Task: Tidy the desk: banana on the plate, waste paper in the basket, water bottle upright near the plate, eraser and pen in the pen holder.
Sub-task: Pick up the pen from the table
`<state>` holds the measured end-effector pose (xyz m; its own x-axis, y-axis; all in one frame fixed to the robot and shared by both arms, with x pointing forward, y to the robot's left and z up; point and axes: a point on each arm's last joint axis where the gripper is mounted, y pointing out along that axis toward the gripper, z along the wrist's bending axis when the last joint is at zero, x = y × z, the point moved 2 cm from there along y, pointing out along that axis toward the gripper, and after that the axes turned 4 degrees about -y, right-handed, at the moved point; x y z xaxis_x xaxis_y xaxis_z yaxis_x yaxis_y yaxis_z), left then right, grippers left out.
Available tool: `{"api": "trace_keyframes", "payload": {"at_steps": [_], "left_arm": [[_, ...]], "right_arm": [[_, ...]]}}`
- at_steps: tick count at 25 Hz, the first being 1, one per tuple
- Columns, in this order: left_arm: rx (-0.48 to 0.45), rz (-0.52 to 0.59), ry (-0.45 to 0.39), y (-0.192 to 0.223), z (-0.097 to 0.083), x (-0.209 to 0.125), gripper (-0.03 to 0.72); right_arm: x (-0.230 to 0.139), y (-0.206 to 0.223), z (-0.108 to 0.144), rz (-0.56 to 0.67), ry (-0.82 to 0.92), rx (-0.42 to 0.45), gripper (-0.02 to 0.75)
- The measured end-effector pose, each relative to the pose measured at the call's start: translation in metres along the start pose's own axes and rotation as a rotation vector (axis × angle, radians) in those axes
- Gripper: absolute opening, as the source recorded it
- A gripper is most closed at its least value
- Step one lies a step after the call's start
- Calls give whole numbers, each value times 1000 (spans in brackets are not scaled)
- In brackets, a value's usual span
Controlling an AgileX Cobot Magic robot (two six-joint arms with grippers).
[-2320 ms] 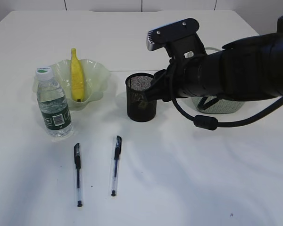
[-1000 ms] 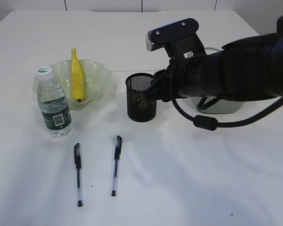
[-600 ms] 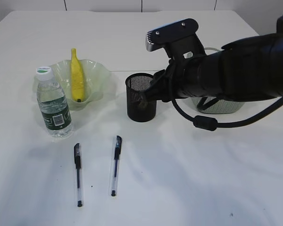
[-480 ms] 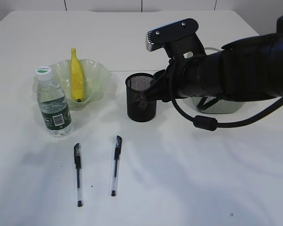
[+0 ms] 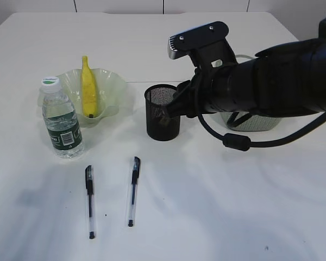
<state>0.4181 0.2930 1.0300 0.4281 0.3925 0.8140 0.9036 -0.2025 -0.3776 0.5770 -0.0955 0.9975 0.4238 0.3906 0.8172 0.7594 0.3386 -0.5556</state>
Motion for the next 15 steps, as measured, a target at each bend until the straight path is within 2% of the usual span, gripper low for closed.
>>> {"api": "trace_keyframes", "payload": {"at_steps": [6,15], "left_arm": [[-15,197,-50,24,9,-21,398],[0,413,-62,48,23,-46,393]], "right_arm": [[0,0,0,0,0,0,249],[0,0,0,0,0,0,249]]}}
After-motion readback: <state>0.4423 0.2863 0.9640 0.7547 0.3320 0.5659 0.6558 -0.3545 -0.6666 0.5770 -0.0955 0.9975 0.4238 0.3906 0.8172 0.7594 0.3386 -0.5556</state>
